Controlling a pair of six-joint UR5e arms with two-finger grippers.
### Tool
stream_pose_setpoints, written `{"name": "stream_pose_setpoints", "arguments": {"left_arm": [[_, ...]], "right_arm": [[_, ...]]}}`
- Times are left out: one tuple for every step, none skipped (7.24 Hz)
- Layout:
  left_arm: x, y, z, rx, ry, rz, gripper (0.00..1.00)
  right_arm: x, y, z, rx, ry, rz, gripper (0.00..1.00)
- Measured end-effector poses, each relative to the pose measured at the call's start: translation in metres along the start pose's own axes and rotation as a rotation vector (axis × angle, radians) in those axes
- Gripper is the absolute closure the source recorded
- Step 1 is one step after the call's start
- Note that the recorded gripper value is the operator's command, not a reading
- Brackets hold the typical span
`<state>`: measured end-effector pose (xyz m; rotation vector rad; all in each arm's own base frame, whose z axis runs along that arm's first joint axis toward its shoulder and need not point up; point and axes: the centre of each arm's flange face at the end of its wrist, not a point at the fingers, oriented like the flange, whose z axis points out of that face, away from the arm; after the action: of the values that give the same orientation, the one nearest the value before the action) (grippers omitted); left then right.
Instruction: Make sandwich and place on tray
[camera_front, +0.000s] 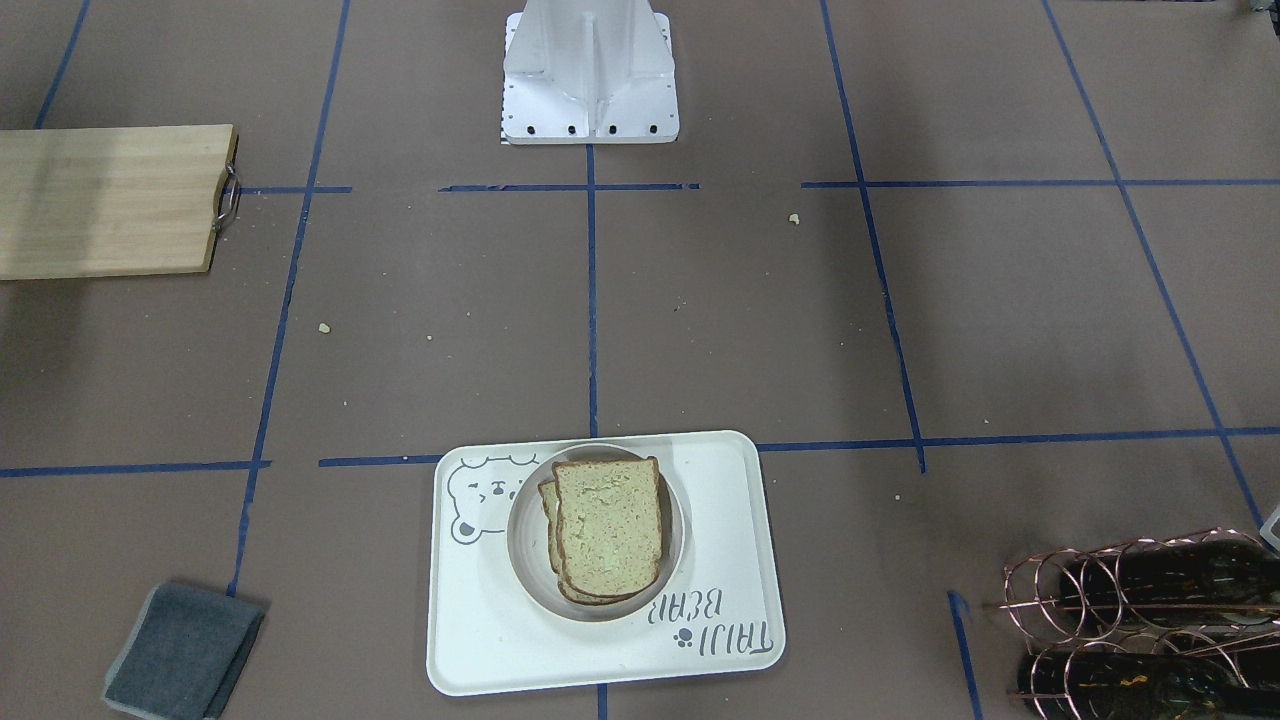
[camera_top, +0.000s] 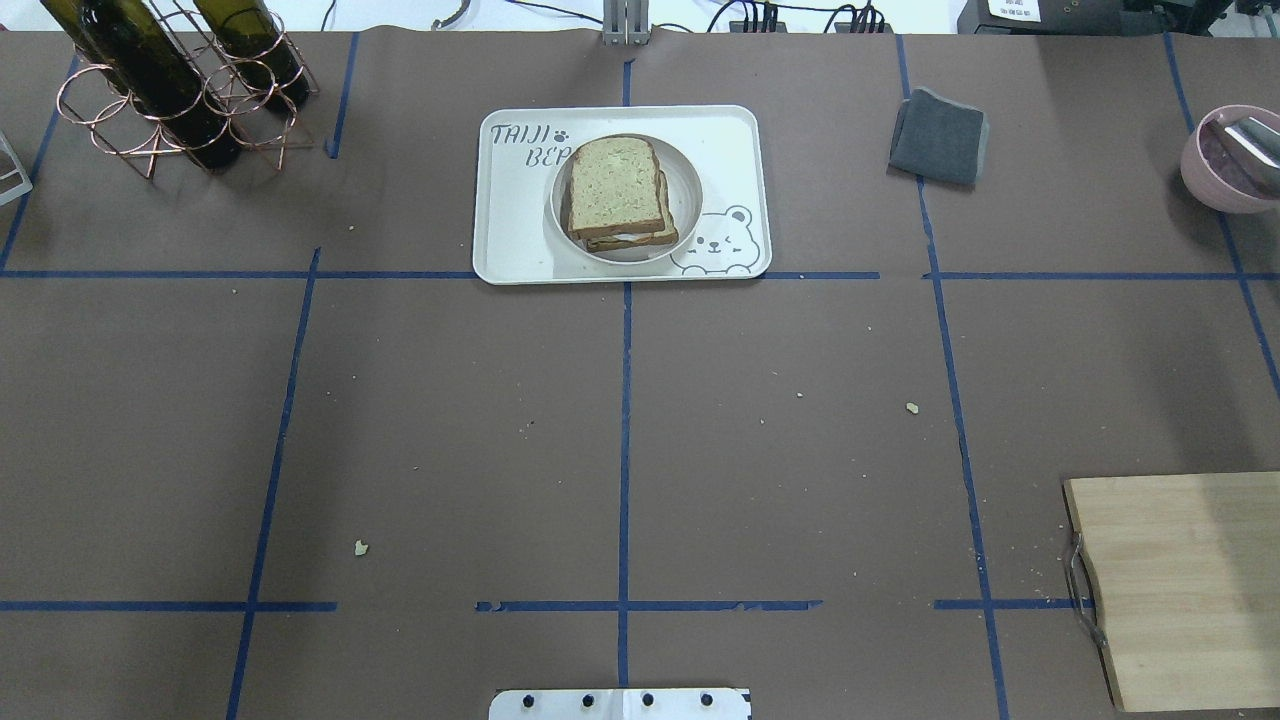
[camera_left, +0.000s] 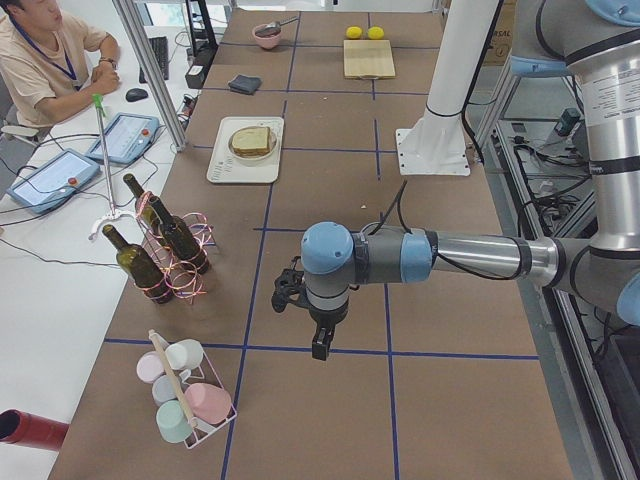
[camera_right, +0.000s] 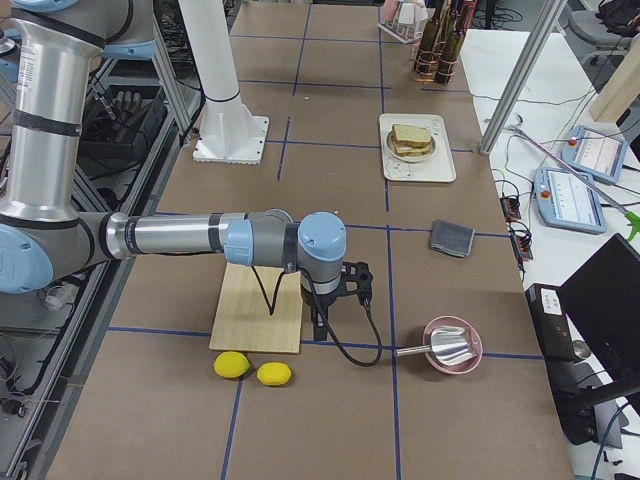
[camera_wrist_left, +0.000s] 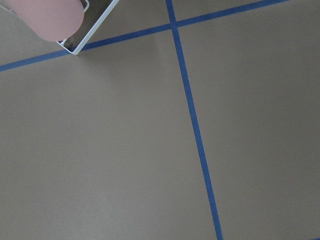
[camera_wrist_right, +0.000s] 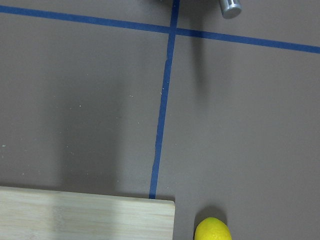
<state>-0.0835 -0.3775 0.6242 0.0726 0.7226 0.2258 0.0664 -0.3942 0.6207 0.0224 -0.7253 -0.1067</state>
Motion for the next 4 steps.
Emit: {"name": "stream_pose_setpoints", "arguments": {"left_arm": [[-0.0042,0.0014,0.0041,-0.01,-0.002,-0.008,0.0],[-0.0065,0.0019,0.0057,-0.014,-0.004,-0.012,0.0],[-0.0055,0.0001,0.0032,-0.009,-0.008,-0.007,0.0],[-0.003,-0.003,-0.0006,0.0,-0.011,0.0,0.0]], "right_arm": [[0.0004,0.0009,0.0005,-0.001,0.0,0.0,0.0],[0.0011,0.0022,0.0014,-0.003,0.001,0.002,0.0],[0.0016,0.0031,0.002,-0.005,0.001,0.003,0.0],[0.0025,0.0043,0.0031,-0.008,0.001,0.003,0.0]]}}
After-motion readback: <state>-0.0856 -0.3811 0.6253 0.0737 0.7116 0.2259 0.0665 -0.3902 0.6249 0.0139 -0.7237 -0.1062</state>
